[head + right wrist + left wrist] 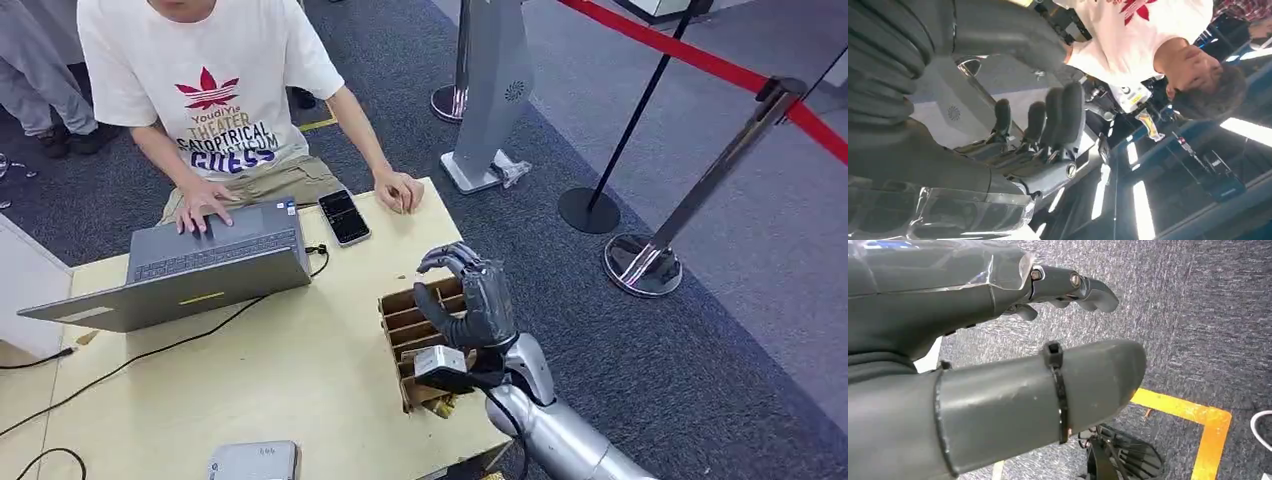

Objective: Pass the card to the sensor for recognition and then transmit it.

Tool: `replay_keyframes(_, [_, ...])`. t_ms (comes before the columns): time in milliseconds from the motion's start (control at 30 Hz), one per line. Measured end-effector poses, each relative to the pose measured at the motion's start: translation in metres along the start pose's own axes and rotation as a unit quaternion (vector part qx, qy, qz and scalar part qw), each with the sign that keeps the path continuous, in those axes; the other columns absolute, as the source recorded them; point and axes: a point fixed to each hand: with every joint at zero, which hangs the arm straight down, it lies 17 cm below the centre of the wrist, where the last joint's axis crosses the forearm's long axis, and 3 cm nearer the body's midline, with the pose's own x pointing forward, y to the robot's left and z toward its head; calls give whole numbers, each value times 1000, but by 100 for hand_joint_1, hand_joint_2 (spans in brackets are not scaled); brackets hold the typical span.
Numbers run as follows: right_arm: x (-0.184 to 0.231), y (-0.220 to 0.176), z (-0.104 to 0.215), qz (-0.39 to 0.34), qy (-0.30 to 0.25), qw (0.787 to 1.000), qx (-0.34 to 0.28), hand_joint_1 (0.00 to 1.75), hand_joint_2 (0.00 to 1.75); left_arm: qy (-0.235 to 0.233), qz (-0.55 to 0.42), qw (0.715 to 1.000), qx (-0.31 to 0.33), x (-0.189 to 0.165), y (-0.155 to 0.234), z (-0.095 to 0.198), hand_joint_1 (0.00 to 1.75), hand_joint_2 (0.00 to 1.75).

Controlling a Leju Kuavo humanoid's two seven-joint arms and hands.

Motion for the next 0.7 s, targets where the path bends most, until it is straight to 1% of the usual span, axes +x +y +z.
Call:
replay_keyframes(33, [-1, 1, 5, 5, 2, 1000, 6, 77, 175, 0, 2, 1000, 0, -1, 1, 0, 0, 0])
replay_keyframes(100, [-4, 3, 12, 14, 7, 1000, 18, 75, 175, 1, 4, 1000, 1, -4, 1, 0, 0, 0])
replay_keyframes(133, [-5, 3, 15, 17, 8, 1000, 22, 65, 175, 1, 5, 1000, 1, -5, 2, 0, 0, 0])
replay_keyframes(167, [-6, 5, 18, 22, 10, 999, 29, 65, 175, 0, 7, 1000, 1, -4, 2, 0, 0, 0])
replay_keyframes(200, [-7, 6, 22, 27, 12, 999, 37, 59, 175, -1, 7, 1000, 0, -4, 1, 0, 0, 0])
replay_keyframes(267, [-8, 11, 31, 36, 14, 998, 54, 56, 175, -1, 6, 1000, -3, -4, 1, 0, 0, 0])
replay_keyframes(300, [-8, 14, 35, 38, 16, 997, 62, 51, 175, -2, 6, 1000, -3, -4, 1, 0, 0, 0])
replay_keyframes(367, [-9, 18, 43, 43, 18, 996, 77, 51, 175, -3, 4, 1000, -4, -4, 1, 0, 0, 0])
replay_keyframes(400, [-10, 20, 47, 47, 20, 995, 84, 47, 175, -3, 3, 1000, -5, -4, 0, 0, 0, 0])
replay_keyframes(500, [-11, 24, 58, 54, 26, 993, 100, 54, 175, -3, 2, 1000, -6, -3, 1, 0, 0, 0])
replay_keyframes(567, [-10, 28, 64, 59, 27, 992, 111, 54, 175, -1, 1, 1000, -6, -4, 1, 0, 0, 0])
replay_keyframes(633, [-8, 31, 68, 65, 24, 990, 121, 58, 175, 0, 2, 1000, -5, -4, 2, 0, 0, 0])
replay_keyframes(667, [-7, 32, 69, 68, 22, 990, 124, 58, 175, 0, 2, 1000, -5, -4, 2, -1, 0, 0])
replay_keyframes(700, [-7, 33, 70, 72, 22, 989, 129, 54, 175, 0, 2, 1000, -5, -4, 2, -1, 0, 0])
